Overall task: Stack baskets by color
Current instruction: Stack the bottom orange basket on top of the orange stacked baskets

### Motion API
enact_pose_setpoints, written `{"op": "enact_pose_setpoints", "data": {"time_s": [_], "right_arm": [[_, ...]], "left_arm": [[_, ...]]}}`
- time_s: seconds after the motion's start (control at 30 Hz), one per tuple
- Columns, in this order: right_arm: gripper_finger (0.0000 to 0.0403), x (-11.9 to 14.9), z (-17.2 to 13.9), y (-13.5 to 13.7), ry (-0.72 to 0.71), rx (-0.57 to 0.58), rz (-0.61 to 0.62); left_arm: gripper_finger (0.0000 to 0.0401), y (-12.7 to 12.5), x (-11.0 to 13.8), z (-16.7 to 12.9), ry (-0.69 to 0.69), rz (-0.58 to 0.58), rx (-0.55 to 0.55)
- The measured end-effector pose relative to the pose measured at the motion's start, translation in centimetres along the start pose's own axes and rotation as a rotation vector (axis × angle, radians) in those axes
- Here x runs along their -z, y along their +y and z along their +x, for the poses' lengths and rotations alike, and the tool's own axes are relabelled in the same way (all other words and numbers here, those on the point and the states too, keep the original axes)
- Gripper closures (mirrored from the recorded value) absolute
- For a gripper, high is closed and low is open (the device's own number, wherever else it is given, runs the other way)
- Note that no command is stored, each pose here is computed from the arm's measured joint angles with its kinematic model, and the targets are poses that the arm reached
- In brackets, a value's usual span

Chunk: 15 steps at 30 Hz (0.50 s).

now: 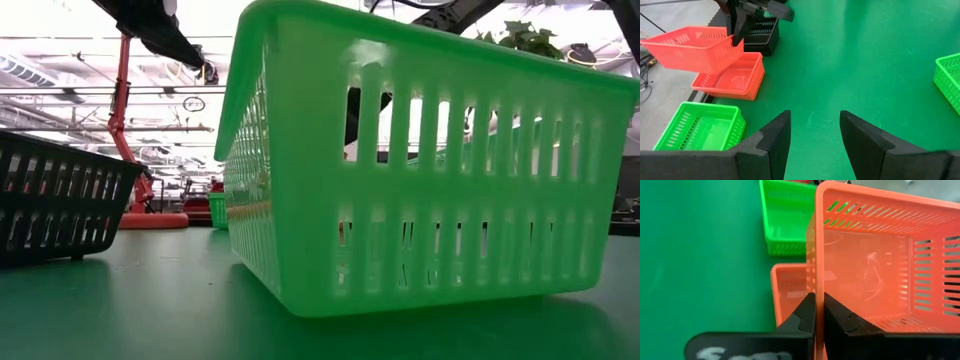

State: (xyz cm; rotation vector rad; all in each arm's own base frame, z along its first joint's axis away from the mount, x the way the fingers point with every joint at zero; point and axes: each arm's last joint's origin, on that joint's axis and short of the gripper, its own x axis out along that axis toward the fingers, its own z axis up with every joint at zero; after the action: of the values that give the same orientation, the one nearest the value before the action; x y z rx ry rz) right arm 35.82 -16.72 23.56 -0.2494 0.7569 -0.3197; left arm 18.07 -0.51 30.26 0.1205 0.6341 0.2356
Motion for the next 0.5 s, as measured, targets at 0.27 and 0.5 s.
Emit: {"op": "enact_pose_setpoints", "data": {"time_s": [0.27,0.5], "right_arm": [[0.0395,1.1,0.3,0.5,0.045,-0.021,-0.002],[0.0395,2.3,0.8,1.0,0.043,-0.046,-0.004]], "left_arm": [[0.0229,0.0,0.0,0.0,0.001,0.002,0.000],[0.0229,0.0,0.0,0.0,-0.003,0.002,0.000]]}}
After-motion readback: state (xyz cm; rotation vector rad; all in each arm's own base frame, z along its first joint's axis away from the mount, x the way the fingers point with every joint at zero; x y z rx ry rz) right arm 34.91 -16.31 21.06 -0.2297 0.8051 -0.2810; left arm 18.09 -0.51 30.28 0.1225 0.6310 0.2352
